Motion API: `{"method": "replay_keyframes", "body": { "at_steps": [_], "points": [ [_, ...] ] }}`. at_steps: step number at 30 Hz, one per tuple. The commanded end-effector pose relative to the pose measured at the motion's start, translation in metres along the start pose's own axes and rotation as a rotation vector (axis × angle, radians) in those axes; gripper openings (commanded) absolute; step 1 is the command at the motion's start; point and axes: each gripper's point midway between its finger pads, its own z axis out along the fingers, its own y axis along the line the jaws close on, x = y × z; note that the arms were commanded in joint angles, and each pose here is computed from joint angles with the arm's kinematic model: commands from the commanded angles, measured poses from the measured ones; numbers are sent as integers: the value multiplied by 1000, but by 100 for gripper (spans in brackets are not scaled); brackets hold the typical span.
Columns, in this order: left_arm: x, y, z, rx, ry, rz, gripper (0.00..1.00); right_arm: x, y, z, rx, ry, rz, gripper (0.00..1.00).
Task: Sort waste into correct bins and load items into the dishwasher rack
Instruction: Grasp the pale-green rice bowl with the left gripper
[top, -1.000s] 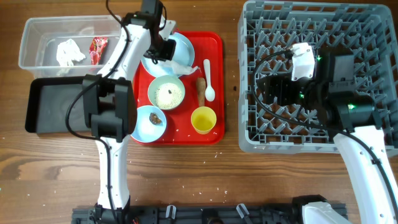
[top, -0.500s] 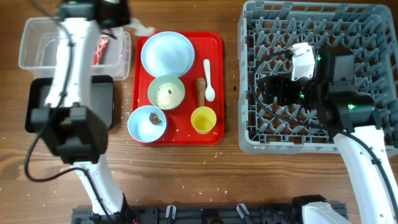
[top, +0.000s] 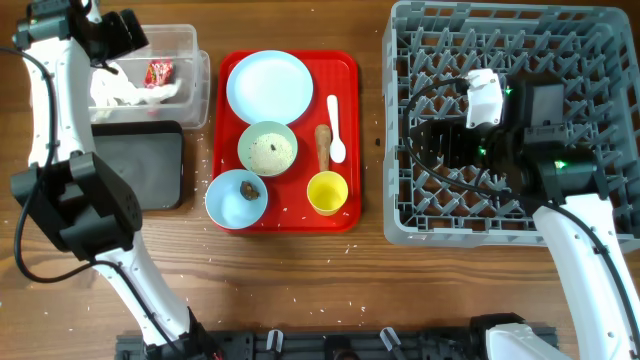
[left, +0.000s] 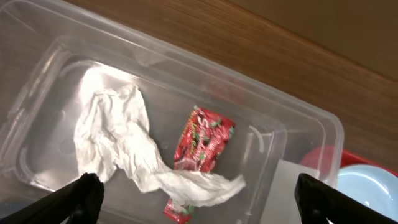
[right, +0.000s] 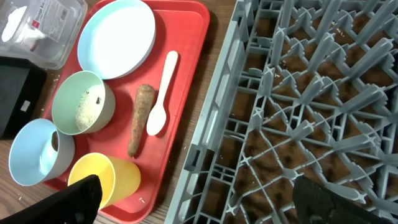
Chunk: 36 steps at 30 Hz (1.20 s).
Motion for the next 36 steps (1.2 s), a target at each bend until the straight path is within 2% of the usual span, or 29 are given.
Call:
{"method": "replay_keyframes", "body": {
  "at_steps": [1,4,7,10,12,15,20,24,32,34,35,36],
  "points": [
    [15,-41,-41,179,62,7,99,-8,4,-2,-19,-19,3,100],
    [62,-84,-68,308,243,18,85,-11,4,-2,-20,-30,43,100],
    [128,-134,-80,320,462,106,80,-14,4,-2,-20,-43,44,100],
    [162,-177,-77,263,485,264,77,-17,5,-2,-21,-52,41,100],
    [176,-191,-71,195,472,290,77,-17,5,-2,-21,-52,40,100],
    [210,-221,-61,201,486,376,75,-16,5,-2,-21,-50,41,100],
    [255,-234,-27,186,479,473,53,-14,4,-2,-20,-43,43,100],
    [288,-229,-11,176,520,501,48,-14,4,-2,-20,-41,44,100],
    [311,-217,6,150,544,450,21,-11,4,-2,-20,-30,48,100],
    [312,-216,6,148,547,451,13,-10,4,-2,-19,-26,50,100],
    [312,-216,6,148,547,451,4,-10,4,-2,-19,-25,50,100],
    [312,-216,6,147,548,451,4,-10,4,-2,-19,-24,51,100]
  ]
}}
